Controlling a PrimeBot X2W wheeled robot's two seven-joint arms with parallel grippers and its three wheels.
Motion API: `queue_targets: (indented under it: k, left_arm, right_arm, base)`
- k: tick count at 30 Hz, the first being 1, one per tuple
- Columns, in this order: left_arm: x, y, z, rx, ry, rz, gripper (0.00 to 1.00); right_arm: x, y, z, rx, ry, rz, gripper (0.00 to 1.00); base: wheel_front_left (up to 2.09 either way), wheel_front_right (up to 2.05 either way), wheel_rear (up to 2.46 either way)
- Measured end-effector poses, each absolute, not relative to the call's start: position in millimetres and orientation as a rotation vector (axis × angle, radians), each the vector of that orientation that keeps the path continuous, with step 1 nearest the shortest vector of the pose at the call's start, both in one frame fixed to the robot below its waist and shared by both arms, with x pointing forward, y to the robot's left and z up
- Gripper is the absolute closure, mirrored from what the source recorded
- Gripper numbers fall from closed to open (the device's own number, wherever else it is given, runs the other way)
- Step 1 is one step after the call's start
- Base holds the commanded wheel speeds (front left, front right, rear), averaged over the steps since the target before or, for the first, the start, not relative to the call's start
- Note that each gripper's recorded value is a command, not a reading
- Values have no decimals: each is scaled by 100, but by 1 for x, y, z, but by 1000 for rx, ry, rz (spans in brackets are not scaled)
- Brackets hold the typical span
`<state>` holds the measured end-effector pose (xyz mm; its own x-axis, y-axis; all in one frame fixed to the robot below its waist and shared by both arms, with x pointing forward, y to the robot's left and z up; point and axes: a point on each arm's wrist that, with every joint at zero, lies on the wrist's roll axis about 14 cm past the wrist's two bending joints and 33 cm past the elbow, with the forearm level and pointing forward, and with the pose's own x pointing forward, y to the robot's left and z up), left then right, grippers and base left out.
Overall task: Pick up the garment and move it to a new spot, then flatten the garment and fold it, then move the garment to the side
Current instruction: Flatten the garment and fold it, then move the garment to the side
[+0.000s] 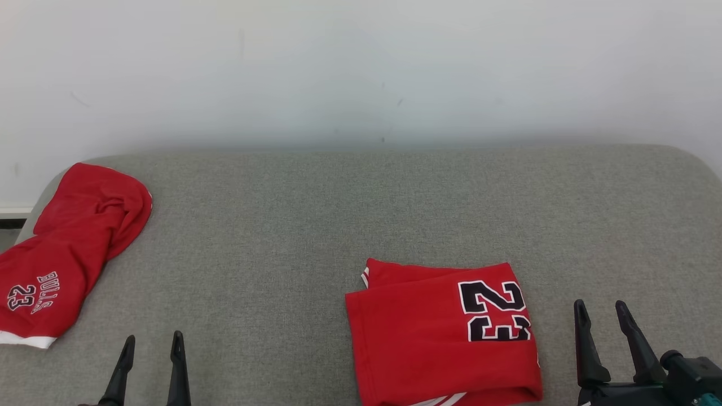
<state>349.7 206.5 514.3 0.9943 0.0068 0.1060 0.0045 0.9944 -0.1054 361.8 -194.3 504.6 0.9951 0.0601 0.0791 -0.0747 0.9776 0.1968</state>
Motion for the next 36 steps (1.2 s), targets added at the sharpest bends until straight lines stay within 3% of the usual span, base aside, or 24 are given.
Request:
queue_targets:
  k: [36]
  left_arm:
    - [357, 189, 504, -108, -71, -74, 0]
  right_arm:
    - [351, -195, 493, 177, -25, 62, 0]
  base:
    - [0, 0, 0]
